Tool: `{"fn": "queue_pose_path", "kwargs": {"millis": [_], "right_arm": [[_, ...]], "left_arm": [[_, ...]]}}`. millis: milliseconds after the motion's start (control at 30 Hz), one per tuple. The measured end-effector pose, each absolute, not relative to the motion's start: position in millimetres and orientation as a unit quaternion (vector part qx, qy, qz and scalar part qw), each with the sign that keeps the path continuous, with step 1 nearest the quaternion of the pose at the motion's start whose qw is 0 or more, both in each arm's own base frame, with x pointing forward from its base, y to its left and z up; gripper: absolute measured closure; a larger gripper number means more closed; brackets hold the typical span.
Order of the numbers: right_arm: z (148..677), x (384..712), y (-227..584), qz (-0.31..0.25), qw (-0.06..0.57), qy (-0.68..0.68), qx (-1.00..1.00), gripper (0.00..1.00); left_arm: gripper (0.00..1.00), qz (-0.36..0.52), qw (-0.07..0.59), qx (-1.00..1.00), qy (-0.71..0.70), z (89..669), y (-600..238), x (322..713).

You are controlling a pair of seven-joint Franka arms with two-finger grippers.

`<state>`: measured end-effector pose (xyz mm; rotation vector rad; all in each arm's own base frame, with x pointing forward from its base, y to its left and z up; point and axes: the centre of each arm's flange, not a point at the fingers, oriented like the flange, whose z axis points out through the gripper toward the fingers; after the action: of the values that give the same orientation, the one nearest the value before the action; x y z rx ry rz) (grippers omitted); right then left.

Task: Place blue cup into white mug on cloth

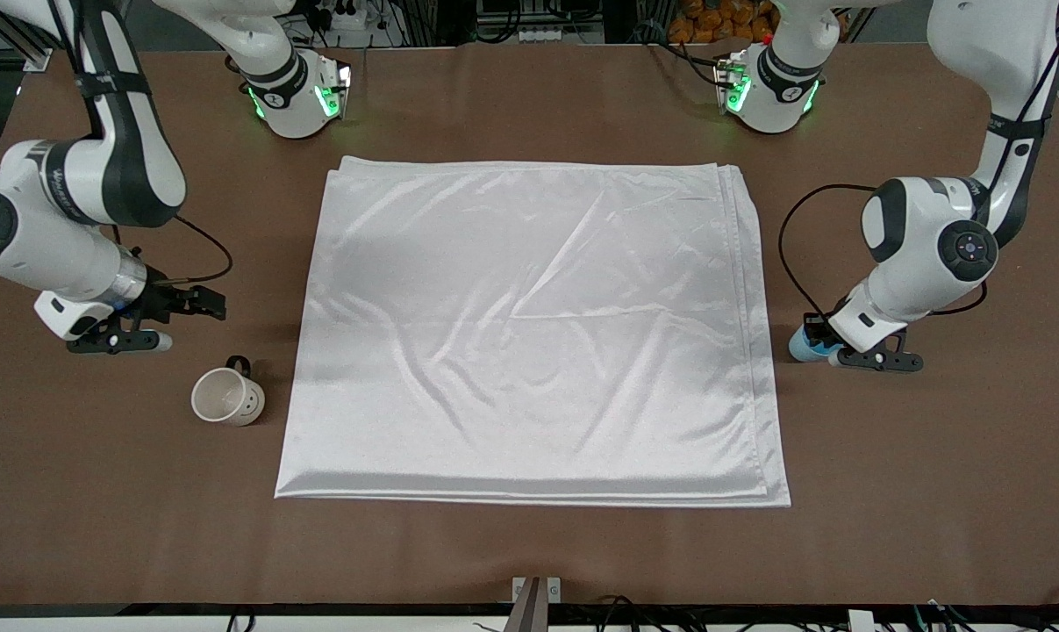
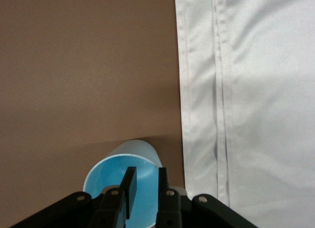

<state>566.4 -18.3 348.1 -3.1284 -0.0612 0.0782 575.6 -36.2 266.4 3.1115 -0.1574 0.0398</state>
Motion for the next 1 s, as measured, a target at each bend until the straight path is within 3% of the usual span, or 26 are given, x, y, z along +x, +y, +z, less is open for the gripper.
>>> {"fn": "queue_pose_path", "kwargs": {"millis": [667,1000], "right_arm": [[280,581,-31,-0.009,0.006,-0.024,-1.0,0.0],[256,591,-33,-0.016,0.007,-0.024,-1.0,0.11]], "left_arm": [[0.69,0.01,0.015,0.999,-0.038,257,-45,575],[0.7,0.001,0.015,0.999,-0.034,248,-43,572]]}}
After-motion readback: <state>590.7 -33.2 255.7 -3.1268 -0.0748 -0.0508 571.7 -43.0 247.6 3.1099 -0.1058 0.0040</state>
